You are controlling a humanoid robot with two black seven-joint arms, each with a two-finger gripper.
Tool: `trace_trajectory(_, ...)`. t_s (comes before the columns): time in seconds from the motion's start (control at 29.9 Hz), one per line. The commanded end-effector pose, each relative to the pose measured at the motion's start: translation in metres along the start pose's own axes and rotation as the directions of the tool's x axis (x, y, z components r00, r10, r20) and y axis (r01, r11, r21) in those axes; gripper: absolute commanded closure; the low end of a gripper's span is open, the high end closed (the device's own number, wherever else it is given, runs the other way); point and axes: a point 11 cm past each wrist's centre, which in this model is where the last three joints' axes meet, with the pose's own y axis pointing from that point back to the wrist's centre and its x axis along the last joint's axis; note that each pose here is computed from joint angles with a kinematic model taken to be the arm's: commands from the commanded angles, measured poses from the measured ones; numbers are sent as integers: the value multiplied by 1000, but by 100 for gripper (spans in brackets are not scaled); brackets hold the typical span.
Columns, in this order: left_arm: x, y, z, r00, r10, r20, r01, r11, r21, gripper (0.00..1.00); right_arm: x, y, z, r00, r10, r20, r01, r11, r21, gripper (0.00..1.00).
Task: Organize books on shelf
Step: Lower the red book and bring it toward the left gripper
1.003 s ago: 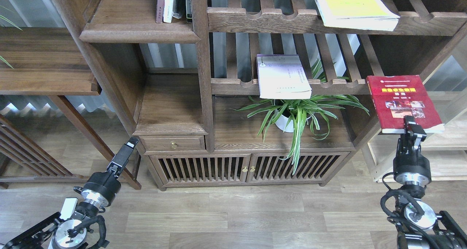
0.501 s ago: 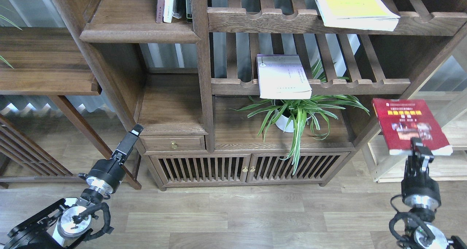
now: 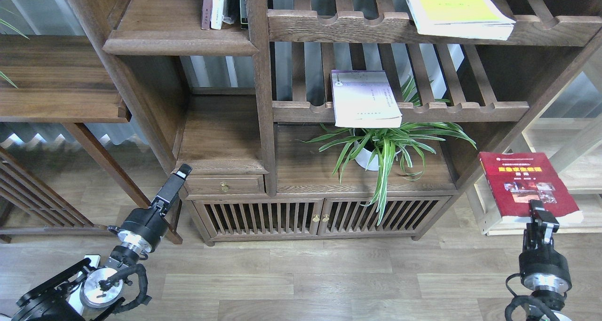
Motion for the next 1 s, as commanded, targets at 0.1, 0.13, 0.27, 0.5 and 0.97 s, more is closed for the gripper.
trace_trajectory(0.1,-2,-1,-5,1000,-5,-5,5,1000,9,1,12,13,-8,999,34,-12,-34,999,11,95)
trace_trajectory(0.13,-3,-2,-8,1000,-8,-6,8,1000,13,1,13,15,-10,999,39,-14,-39,999,13,95)
trace_trajectory(0.27,-4,-2,-11,1000,-12,-6,12,1000,19,1,27,31,-15,996,80,-27,-80,997,13,95)
trace_trajectory(0.5,-6,-1,-28,1000,-14,-16,15,998,61,1,40,48,-9,992,122,-30,-123,992,-7,95)
trace_trajectory(0.97,30,50,-78,994,95,-43,-86,980,177,1,43,65,82,991,131,-12,-130,961,-245,95)
